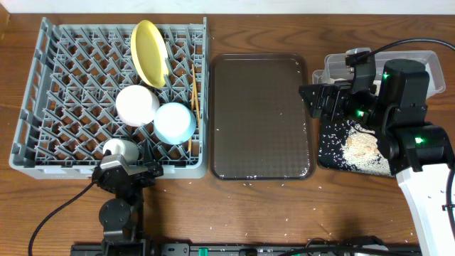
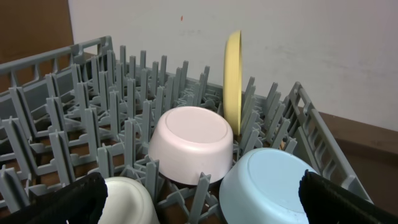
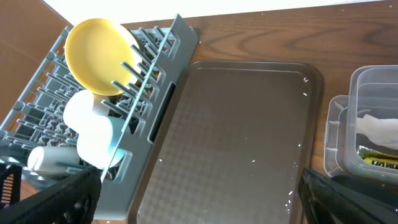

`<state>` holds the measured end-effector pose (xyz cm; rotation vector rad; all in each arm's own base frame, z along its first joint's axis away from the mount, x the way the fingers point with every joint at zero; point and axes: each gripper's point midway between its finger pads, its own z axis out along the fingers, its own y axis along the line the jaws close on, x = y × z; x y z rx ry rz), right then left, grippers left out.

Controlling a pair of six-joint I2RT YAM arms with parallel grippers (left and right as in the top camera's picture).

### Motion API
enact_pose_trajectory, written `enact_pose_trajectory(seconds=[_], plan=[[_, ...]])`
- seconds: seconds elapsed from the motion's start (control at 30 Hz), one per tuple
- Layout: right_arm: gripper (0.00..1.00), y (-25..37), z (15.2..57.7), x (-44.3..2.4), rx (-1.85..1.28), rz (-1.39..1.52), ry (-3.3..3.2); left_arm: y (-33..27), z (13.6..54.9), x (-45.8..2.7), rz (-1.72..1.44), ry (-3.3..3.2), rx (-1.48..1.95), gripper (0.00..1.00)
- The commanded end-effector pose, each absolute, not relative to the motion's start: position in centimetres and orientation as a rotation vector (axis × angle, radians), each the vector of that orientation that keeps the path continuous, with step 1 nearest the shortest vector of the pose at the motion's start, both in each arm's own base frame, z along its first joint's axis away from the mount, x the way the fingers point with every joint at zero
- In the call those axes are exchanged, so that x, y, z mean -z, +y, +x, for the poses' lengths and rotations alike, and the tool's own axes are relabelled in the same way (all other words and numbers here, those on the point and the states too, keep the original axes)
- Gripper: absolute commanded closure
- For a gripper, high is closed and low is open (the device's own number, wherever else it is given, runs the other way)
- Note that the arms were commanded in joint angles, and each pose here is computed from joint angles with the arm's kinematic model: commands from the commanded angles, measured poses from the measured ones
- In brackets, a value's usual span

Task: Sort waste into correct bins and load items into the dishwasher

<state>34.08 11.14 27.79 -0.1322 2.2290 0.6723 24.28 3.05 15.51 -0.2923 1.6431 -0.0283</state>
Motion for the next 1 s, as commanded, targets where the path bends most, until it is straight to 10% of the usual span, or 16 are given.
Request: enact_pose_trajectory(seconds=[0.0, 0.2, 0.37, 0.97], plan=[[0.01, 11.0, 34.1, -28.0, -0.668, -0.129, 2.224, 3.0, 24.2, -13.8, -0.305, 1.694, 0.030, 0.01], [0.01, 10.6, 33.9, -27.4, -0.626, -0.139, 2.249, 3.0, 24.2, -13.8, -0.305, 1.694, 0.030, 0.00], [0.01, 2.3, 32.0, -27.2, -0.018, -0.037, 2.144, 3.0, 24.2, -13.8, -0.305, 1.694, 0.030, 0.00], [0.01, 1.0, 24.2, -18.7, -0.032, 0.004, 1.624, 3.0, 24.2, -13.8, -0.305, 1.694, 0.030, 0.00]])
